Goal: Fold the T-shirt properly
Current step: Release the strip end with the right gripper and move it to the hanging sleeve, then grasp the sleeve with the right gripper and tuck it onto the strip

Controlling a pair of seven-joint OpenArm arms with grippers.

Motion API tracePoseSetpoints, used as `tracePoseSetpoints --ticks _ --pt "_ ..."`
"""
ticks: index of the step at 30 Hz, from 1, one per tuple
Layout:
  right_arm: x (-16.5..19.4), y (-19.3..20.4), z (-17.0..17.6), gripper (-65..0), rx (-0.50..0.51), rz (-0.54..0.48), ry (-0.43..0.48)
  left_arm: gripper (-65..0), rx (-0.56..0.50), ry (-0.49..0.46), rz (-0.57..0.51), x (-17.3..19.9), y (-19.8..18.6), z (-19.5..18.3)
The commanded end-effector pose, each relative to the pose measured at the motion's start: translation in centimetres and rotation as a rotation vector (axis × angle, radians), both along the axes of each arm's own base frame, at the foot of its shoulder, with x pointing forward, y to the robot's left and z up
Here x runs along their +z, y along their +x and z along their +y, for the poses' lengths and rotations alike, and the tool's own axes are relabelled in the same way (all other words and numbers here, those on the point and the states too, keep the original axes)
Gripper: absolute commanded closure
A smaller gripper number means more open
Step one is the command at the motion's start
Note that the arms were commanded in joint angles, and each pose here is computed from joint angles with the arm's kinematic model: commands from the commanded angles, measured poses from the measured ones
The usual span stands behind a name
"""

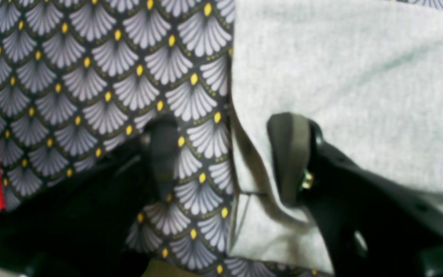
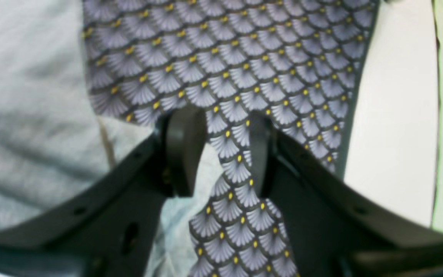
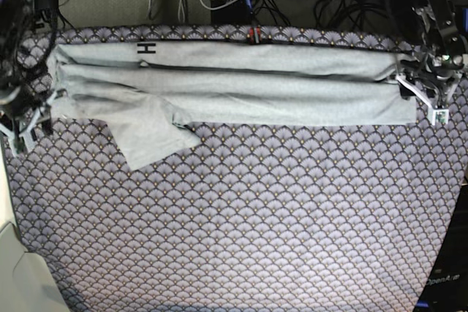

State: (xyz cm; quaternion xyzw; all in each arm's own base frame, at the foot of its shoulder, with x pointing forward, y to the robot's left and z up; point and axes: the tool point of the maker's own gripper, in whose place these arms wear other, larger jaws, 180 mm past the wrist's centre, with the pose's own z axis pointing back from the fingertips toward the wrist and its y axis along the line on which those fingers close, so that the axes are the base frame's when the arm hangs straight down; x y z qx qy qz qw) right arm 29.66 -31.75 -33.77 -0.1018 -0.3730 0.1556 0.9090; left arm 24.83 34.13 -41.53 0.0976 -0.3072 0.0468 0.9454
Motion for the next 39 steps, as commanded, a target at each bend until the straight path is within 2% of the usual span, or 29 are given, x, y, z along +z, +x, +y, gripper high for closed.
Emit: tracePoseSetpoints --ticks 1,10,17,25,39 --pt "1.6 1.7 -0.3 -23.8 0.002 -0.037 -0.011 -36.8 0.0 0.025 -0.016 0.9 0.5 0.7" --pt "-0.2 6.7 1.8 -23.8 -0.038 0.092 0.111 -36.8 0.0 0.024 -0.017 0.9 0.5 0.7" --pt "-2.2 7.8 7.6 -23.8 0.054 0.128 0.184 -36.8 0.0 0.024 -0.017 0.9 0.5 0.7" --pt "-3.1 9.1 11.1 -23.8 0.111 0.111 0.257 -36.8 0.0 0.024 -0.017 0.9 0.5 0.7" --pt "-6.5 10.4 11.0 -23.8 0.086 0.153 0.369 -36.8 0.004 0.021 -0.038 1.3 1.4 0.7"
